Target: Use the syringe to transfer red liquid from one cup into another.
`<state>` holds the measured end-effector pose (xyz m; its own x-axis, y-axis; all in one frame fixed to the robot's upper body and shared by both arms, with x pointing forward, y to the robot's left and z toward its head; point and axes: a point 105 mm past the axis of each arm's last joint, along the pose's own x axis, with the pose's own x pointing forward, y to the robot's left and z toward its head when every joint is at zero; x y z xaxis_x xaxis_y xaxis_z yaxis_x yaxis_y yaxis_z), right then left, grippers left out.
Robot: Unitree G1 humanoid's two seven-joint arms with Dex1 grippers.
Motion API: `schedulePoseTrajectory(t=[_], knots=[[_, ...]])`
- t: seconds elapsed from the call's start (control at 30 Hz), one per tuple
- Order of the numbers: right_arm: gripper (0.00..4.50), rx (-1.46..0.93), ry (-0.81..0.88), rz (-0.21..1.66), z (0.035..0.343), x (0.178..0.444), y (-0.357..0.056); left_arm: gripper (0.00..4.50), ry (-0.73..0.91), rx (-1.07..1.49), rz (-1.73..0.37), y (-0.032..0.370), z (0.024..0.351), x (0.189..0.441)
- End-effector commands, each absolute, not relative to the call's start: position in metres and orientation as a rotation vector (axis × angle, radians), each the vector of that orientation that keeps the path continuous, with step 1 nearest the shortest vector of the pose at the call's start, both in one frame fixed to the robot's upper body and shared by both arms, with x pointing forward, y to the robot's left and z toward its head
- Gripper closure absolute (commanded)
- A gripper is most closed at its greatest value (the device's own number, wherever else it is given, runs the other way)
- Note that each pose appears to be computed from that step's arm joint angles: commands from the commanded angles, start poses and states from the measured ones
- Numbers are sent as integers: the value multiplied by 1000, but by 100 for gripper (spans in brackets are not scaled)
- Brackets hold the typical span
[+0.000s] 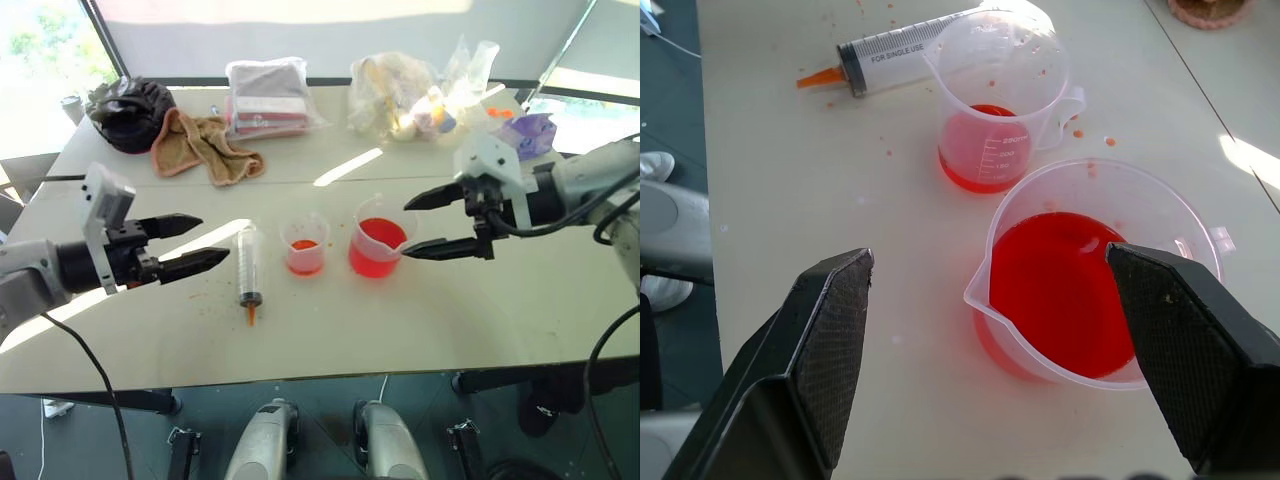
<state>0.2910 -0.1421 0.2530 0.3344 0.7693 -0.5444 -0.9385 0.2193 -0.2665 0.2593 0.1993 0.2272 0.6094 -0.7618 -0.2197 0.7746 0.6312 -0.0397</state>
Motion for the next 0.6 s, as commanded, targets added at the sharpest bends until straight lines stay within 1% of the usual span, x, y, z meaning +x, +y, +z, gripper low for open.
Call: schedulePoseTrajectory(t=[0.03,0.17,0.6], knots=[[59,-638,279,1193,263,290,-143,5,198,85,-873,202,236,257],[59,-639,266,1180,265,293,-143,5,178,92,-883,198,243,258],[59,-643,260,1174,265,293,-142,5,185,80,-881,194,246,262]])
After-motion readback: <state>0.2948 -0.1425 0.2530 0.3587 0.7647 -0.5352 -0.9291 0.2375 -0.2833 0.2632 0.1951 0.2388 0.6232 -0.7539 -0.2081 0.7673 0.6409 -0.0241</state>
